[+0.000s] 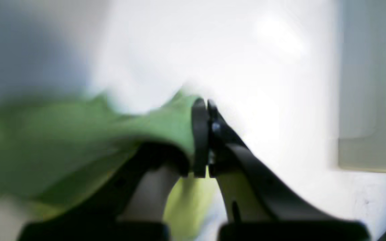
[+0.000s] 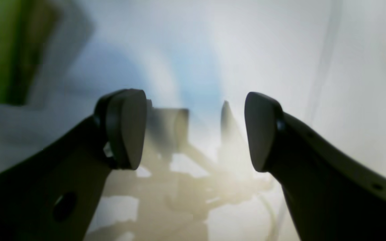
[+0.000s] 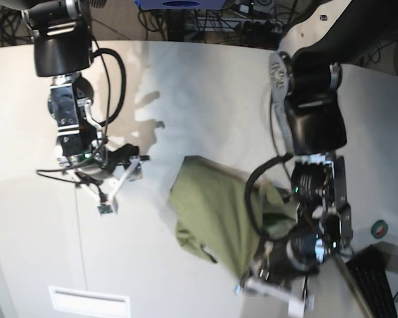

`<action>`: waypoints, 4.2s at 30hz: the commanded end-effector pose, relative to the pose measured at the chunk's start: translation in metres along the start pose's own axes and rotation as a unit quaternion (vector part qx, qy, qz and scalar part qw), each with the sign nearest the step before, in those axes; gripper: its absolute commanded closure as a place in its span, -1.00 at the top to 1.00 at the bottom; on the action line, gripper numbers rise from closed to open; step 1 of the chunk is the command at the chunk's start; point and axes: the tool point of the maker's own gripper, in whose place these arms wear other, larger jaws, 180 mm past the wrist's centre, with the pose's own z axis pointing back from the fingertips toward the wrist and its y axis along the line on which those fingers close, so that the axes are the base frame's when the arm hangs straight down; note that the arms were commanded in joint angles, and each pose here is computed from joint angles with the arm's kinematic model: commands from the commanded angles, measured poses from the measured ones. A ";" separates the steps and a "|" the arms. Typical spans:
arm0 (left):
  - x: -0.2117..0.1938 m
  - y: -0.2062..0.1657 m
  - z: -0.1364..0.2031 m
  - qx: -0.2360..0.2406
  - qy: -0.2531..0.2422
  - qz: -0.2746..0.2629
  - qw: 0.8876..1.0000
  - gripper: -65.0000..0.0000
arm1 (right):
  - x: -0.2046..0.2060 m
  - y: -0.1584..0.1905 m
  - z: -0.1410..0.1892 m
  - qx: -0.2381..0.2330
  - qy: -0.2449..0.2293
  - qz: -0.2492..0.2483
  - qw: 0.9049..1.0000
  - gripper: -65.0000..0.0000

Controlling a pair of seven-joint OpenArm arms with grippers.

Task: Layout the t-shirt on the table in an organized manner, then fold the t-shirt properly
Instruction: 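Grasp the green t-shirt edges with both grippers, then lift the t-shirt with both grippers and shake it open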

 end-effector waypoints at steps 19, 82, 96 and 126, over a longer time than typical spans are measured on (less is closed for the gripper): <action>-0.018 -0.049 -0.021 -0.028 -0.033 -0.087 0.995 -1.00 | 0.111 0.078 -0.006 0.275 -0.058 -0.183 0.942 0.35; -0.190 -0.290 0.039 -0.356 0.030 -0.258 0.898 -1.00 | -0.057 -0.207 0.114 -0.062 -0.132 -0.355 0.924 0.09; -0.252 -0.264 0.017 -0.329 0.115 -0.288 0.892 0.20 | -0.076 -0.235 0.132 -0.098 -0.131 -0.362 0.918 0.09; -0.231 0.067 -0.026 0.074 0.181 -0.321 0.927 -1.00 | -0.075 -0.066 0.029 0.089 0.063 -0.200 0.974 -1.00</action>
